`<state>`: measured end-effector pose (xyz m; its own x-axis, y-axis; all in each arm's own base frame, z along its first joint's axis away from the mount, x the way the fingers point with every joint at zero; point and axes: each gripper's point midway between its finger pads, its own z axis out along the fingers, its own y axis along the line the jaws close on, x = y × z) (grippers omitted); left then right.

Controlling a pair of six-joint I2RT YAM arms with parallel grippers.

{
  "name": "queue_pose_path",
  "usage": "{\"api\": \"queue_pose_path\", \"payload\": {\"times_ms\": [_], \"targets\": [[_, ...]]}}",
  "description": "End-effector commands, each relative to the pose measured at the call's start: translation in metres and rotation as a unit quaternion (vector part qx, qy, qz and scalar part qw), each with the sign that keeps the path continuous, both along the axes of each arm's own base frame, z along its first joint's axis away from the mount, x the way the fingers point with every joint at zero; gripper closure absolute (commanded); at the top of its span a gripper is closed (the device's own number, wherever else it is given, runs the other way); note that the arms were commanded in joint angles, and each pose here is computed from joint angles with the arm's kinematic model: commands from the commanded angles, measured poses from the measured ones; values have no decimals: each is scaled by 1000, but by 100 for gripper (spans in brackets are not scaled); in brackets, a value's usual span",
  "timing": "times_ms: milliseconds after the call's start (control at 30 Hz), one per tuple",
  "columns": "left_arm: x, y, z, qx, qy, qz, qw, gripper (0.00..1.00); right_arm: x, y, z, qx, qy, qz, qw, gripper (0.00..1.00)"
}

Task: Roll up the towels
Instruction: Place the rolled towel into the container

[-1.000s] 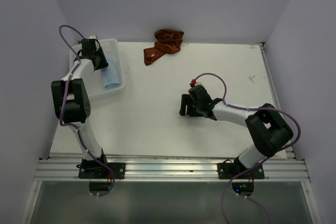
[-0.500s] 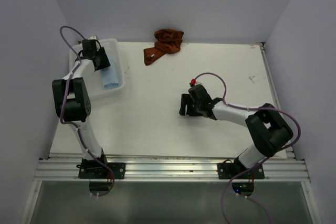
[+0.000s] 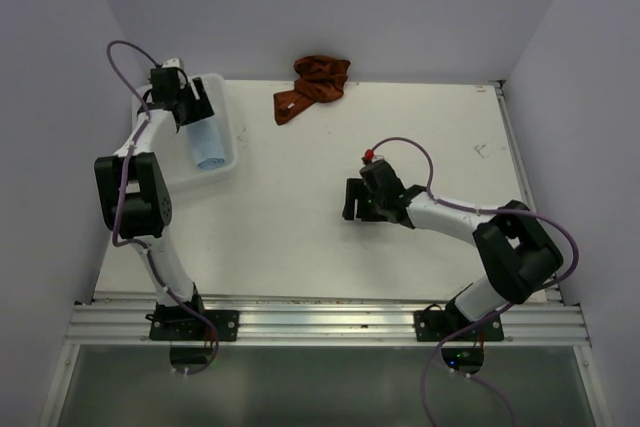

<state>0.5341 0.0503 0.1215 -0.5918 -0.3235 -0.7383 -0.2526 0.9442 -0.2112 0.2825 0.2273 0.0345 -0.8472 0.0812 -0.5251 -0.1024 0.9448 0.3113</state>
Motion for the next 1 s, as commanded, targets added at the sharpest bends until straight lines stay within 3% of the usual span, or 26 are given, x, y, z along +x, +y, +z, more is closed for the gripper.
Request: {"api": "queue_pose_path", "payload": {"times_ms": [0,167,300,400,600,633,700,800,967], "targets": [[6,0,69,4,-74,-12,997,21,10,7,31,21,-31,7,999,30],[-6,-5,106,5,-112,-21,993,13,21,7,47,14,-53,9,998,30],[-29,-33,119,-4,-143,-57,988,0,36,11,64,7,-75,10,997,30],[-43,-64,140,20,-173,-76,982,0,56,18,74,6,-83,6,997,30],[-80,-145,153,11,-182,-160,970,1,117,36,94,3,-100,2,995,34],[-85,-150,154,5,-185,-161,969,1,136,44,115,12,-123,1,992,35],[-99,-159,155,8,-195,-174,965,0,158,48,100,-2,-116,-3,993,37],[-109,-159,163,31,-212,-163,963,1,201,66,118,9,-148,-16,989,39],[-118,-158,168,37,-226,-149,962,0,260,117,86,58,-144,-15,988,44]]}}
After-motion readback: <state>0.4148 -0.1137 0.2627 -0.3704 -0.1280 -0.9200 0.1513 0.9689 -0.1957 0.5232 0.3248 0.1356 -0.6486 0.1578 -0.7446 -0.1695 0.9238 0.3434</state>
